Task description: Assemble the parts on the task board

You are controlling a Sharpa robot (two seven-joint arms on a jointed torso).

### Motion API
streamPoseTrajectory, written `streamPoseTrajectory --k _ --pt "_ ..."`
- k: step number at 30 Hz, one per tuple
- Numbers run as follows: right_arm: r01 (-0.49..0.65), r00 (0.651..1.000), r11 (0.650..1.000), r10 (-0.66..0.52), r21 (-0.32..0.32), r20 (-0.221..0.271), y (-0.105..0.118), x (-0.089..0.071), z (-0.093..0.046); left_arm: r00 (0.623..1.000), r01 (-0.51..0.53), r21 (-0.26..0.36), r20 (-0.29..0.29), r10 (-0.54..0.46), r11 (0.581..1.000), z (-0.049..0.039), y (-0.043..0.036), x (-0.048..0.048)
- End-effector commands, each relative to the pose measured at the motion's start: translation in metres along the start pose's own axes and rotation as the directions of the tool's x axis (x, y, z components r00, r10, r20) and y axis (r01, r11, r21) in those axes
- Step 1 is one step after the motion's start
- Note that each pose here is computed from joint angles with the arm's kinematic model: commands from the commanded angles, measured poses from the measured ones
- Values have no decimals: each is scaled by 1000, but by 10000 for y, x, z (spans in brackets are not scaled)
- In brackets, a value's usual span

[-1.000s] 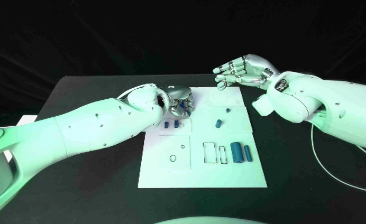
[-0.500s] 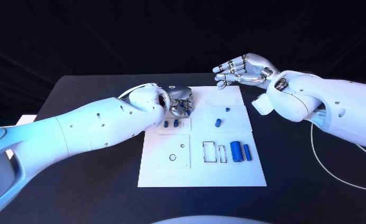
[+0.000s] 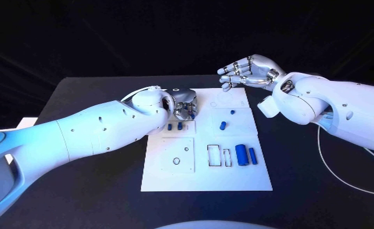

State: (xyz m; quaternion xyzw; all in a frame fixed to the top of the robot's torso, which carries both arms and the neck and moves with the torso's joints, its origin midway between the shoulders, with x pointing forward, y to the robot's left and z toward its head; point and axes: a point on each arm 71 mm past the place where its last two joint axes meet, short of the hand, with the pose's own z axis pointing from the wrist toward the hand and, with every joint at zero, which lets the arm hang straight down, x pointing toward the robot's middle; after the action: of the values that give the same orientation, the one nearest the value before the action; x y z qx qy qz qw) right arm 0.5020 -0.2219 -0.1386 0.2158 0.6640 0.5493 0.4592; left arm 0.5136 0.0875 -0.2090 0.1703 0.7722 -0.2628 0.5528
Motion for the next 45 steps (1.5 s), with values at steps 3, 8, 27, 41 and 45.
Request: streamPoseTrajectory --k 3,8,27,41,45 --pt "-2 1000 1000 2 -14 -17 10 17 1 998 39 9 40 -39 999 -40 -1 -31" --pt "-2 1000 1000 2 -14 -17 10 16 0 995 69 14 71 -70 998 -83 8 -98" --pt "-2 1000 1000 2 -13 -16 3 8 4 986 169 -56 15 -168 984 -344 304 -248" --pt "-3 1000 1000 2 -15 -18 6 17 9 986 161 -104 -25 -164 981 -409 521 -196" --pt "-3 1000 1000 2 -15 -18 7 19 10 986 161 -104 -25 -164 982 -401 522 -188"
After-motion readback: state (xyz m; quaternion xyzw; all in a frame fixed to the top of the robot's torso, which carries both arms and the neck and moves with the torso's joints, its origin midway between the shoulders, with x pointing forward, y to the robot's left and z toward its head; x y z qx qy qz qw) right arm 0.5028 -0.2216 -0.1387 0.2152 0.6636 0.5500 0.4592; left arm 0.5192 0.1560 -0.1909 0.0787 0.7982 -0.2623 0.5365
